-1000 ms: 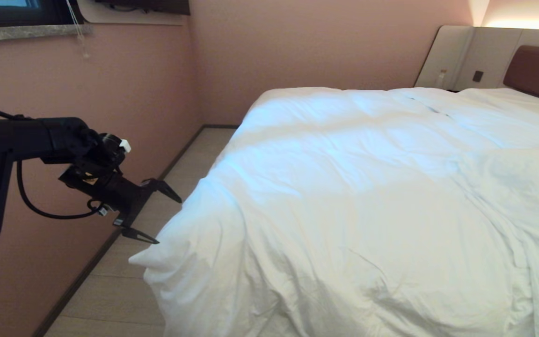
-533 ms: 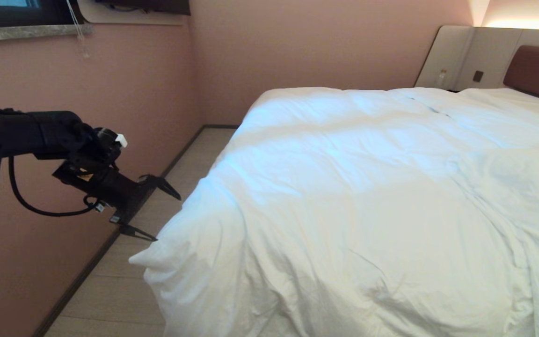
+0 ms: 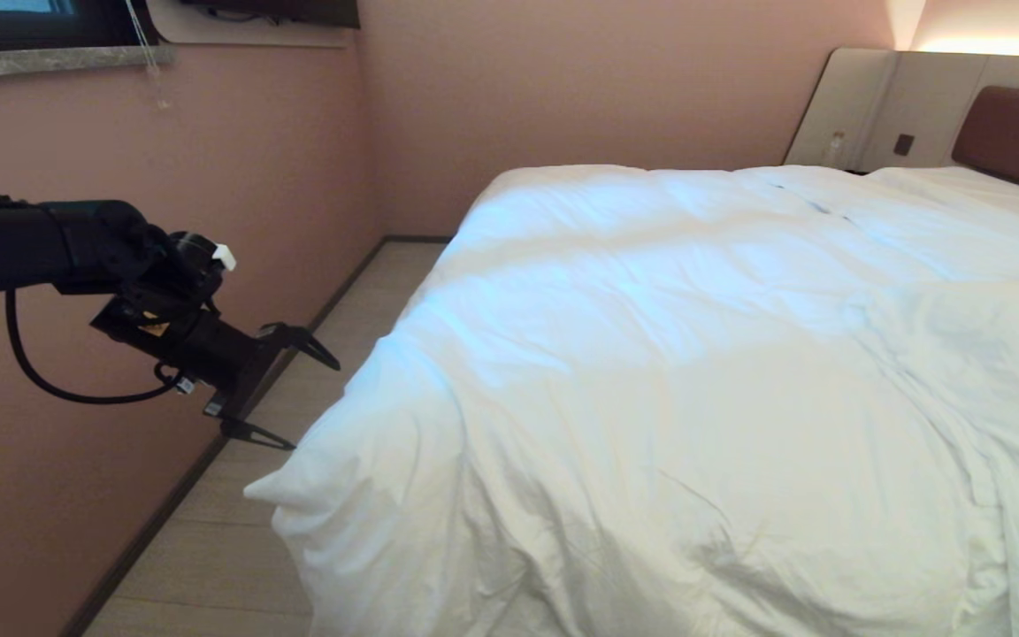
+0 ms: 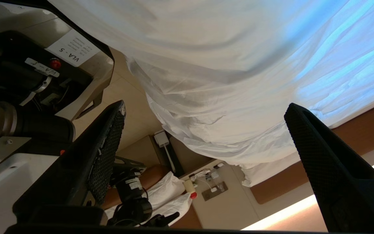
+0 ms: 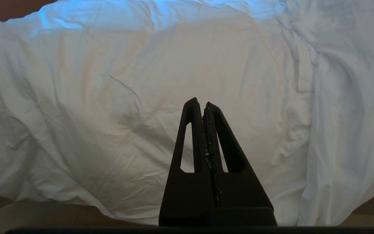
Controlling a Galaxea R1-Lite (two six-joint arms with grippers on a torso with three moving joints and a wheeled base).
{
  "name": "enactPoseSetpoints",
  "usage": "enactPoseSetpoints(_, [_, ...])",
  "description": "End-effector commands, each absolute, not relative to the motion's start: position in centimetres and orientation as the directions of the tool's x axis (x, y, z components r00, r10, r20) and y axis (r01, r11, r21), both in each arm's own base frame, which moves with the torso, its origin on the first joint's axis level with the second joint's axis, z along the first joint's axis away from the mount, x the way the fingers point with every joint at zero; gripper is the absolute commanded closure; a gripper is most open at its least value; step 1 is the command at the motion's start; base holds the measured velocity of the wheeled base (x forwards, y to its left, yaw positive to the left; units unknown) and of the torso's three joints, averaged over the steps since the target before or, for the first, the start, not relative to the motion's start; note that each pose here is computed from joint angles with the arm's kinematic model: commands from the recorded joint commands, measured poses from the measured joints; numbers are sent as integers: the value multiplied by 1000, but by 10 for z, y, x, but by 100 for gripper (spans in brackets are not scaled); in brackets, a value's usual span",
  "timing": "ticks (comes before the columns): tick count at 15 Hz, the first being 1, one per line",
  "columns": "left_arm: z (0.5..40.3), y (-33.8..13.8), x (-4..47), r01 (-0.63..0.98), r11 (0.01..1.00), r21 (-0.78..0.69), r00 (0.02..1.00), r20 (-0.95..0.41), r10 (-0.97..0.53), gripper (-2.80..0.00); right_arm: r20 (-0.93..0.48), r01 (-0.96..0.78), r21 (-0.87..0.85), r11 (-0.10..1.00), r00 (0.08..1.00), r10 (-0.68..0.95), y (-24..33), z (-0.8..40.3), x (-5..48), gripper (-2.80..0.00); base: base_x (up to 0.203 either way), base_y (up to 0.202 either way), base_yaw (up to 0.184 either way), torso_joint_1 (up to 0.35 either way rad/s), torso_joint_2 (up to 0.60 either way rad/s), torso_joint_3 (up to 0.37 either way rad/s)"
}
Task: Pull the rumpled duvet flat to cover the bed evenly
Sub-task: Flatten the corners of the folded blanket
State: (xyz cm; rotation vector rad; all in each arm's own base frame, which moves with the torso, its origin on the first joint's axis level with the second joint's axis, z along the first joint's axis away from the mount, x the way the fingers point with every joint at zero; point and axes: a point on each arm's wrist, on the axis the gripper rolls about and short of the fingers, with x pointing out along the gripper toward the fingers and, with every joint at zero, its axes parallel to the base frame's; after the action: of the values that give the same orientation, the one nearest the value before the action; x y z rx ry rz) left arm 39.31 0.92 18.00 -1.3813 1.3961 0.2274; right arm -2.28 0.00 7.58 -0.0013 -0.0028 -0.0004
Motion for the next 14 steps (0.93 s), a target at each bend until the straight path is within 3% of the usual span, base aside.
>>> enactPoseSetpoints(1, [180,9,392,-800,293,-523,282,-760,-585,-280,3,0,-2,1000,1000,0,0,76,-23,0,0,0,0,0,0,0])
enactPoseSetpoints(14, [176,9,392,-807,294,-512,271,-764,-586,-280,3,2,-2,1000,1000,-2,0,76,-23,0,0,0,0,0,0,0])
